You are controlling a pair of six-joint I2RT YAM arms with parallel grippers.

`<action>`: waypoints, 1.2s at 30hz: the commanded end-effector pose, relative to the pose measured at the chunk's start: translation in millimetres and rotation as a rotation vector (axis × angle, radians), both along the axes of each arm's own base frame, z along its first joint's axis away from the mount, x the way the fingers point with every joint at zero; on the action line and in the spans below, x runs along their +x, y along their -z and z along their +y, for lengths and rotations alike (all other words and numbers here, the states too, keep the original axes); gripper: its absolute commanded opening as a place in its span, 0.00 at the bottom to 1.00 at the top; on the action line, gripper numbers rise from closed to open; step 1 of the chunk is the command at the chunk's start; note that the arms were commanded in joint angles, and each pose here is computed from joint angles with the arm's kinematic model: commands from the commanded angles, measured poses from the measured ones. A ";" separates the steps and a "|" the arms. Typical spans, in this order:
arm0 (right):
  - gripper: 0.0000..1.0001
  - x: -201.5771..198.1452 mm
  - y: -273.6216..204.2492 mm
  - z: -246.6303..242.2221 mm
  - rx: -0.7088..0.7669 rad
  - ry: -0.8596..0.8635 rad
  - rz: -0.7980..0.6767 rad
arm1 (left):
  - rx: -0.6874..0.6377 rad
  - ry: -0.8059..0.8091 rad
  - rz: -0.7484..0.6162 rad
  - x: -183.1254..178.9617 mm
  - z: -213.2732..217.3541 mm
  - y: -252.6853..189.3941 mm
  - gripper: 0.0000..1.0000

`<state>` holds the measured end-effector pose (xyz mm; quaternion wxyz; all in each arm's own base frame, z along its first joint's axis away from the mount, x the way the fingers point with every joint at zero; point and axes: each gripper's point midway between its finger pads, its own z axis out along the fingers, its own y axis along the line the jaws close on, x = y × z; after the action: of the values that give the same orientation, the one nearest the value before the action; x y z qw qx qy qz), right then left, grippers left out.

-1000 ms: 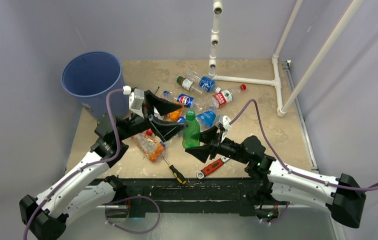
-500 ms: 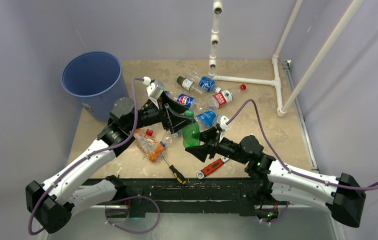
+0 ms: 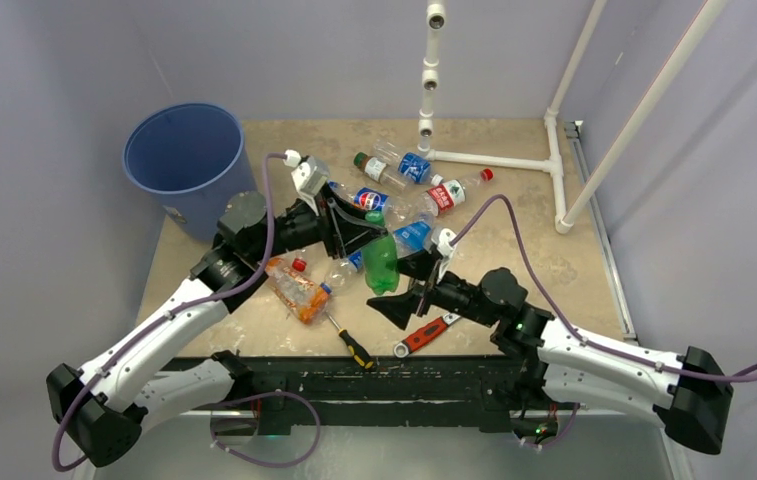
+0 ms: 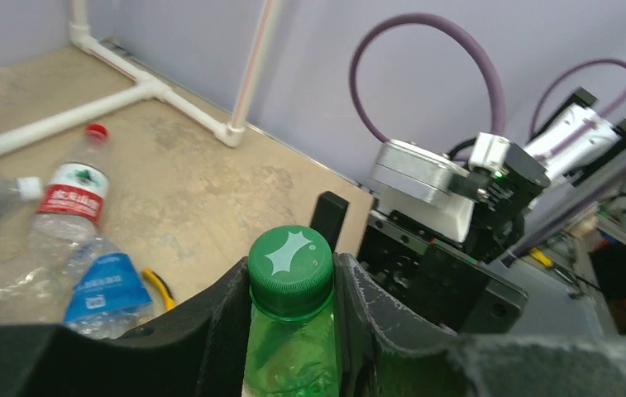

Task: Put the plastic bottles in the bin
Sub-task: Pick up the plastic bottle from the corner of the board, then place the plastic bottle in the trash bin.

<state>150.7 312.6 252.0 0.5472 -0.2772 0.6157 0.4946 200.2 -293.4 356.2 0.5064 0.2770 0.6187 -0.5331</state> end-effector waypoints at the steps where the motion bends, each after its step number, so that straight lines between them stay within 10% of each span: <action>1: 0.99 -5.2 -45.6 -9.8 0.077 0.010 -0.040 | 0.000 -0.303 -0.203 28.0 40.9 -67.1 0.00; 10: 0.99 2.5 -35.1 -45.3 0.096 0.158 0.018 | 0.218 -1.497 -0.244 99.6 236.6 -137.2 0.00; 18: 0.98 22.0 -25.6 -50.9 0.079 0.273 0.072 | 0.332 -1.951 -0.275 152.4 329.6 -144.3 0.00; 27: 0.97 16.8 -22.0 -62.8 0.094 0.286 0.094 | 0.411 -2.093 -0.172 220.9 382.5 -83.4 0.00; 34: 0.99 12.3 -11.5 -70.9 0.106 0.291 0.109 | 0.350 -1.893 -0.092 260.2 370.8 -30.6 0.00; 36: 0.99 13.5 -10.6 -70.2 0.097 0.295 0.114 | 0.343 -1.841 -0.072 265.0 362.8 -22.9 0.26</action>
<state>161.4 242.3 268.3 0.5955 -0.1373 0.6448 0.4591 449.4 94.8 382.7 0.6716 -0.2482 0.6414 0.2756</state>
